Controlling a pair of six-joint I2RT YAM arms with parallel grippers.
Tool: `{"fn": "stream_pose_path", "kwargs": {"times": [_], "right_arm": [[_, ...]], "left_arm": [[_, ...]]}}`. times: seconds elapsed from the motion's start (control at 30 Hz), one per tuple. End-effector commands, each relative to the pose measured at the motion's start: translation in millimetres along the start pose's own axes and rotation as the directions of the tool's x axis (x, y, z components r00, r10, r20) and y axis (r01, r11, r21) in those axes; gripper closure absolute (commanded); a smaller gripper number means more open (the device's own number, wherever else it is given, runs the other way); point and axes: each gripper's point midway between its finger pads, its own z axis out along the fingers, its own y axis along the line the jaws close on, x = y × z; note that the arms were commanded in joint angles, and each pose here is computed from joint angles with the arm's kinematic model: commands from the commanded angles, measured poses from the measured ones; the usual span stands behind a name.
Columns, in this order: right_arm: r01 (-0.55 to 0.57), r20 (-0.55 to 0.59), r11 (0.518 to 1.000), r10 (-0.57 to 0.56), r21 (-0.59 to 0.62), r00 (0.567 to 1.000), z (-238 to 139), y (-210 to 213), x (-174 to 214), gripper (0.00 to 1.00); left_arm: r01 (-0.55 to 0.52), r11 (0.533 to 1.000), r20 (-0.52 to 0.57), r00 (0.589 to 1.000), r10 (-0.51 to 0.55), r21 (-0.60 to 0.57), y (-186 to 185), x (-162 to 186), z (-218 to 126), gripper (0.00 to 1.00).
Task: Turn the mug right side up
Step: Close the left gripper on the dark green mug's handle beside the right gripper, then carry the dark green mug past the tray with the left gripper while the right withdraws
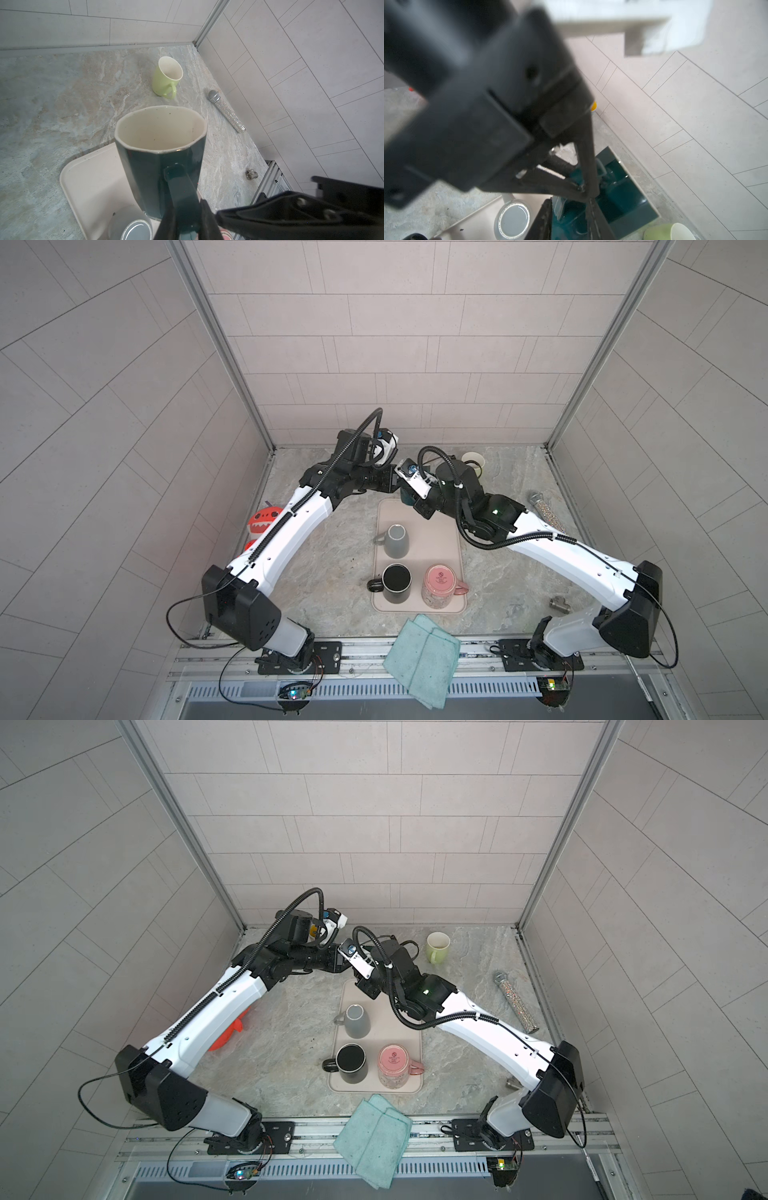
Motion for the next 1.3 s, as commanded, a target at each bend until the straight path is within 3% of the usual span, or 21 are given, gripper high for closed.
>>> {"fn": "stream_pose_path", "kwargs": {"times": [0.0,0.37,0.57,0.9,1.27], "right_arm": [[-0.014,0.08,0.998,0.008,0.066,0.997,-27,-16,-19,0.7],[-0.095,0.094,0.978,0.078,0.187,0.992,-72,-47,1,0.7],[-0.133,0.11,0.964,0.11,0.228,0.988,-86,-56,9,0.72],[-0.183,0.12,0.949,0.156,0.257,0.98,-92,-63,25,0.74],[-0.228,0.112,0.935,0.205,0.27,0.972,-84,-73,40,0.76]], "left_arm": [[-0.06,0.998,0.05,0.997,0.06,0.007,-4,-14,4,1.0],[-0.092,0.994,0.102,0.99,0.097,-0.056,17,-32,26,1.0],[-0.138,0.976,0.173,0.971,0.167,-0.17,42,-47,36,1.0],[-0.132,0.902,0.375,0.877,0.299,-0.41,114,-69,62,1.0],[-0.062,0.896,0.541,0.779,0.319,-0.439,157,-91,86,1.0]]}}
